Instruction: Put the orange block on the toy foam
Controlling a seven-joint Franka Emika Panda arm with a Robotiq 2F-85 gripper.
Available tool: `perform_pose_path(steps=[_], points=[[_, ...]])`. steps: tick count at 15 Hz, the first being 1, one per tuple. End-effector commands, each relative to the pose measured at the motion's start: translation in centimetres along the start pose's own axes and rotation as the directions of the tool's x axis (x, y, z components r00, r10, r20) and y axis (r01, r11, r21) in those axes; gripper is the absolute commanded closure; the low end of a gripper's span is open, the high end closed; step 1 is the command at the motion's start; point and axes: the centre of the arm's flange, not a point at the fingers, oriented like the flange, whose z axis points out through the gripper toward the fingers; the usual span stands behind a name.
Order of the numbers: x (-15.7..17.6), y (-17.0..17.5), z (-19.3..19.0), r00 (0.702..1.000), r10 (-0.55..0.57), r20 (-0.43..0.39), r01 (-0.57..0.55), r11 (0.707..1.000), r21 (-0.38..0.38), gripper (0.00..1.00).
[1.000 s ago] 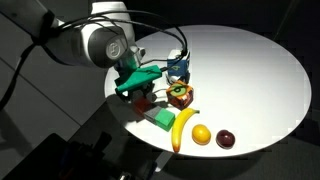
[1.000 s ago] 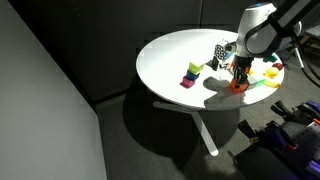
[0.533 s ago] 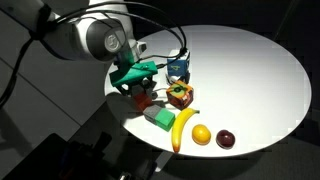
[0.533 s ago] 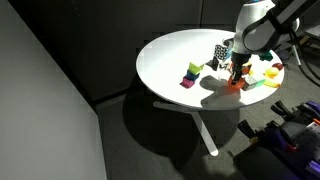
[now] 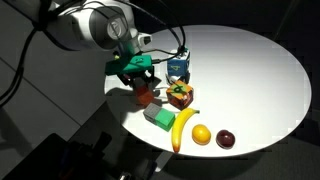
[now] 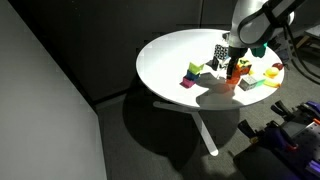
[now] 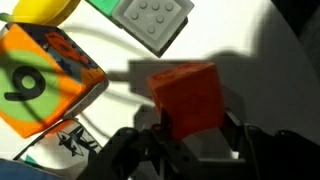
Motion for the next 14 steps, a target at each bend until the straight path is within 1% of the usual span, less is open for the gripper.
perform_pose_path(steps=[1, 6, 10, 14], points=[[1.9, 0.6, -1.0, 0.996, 0.092, 0.007, -0.092, 0.996, -0.021, 0.72], [3.9, 2.0, -1.6, 0.981, 0.193, -0.013, -0.194, 0.981, -0.029, 0.72], [5.1, 3.6, -2.6, 0.956, 0.291, -0.041, -0.293, 0.956, -0.034, 0.72], [5.8, 4.6, -3.9, 0.934, 0.353, -0.046, -0.354, 0.935, -0.024, 0.72]])
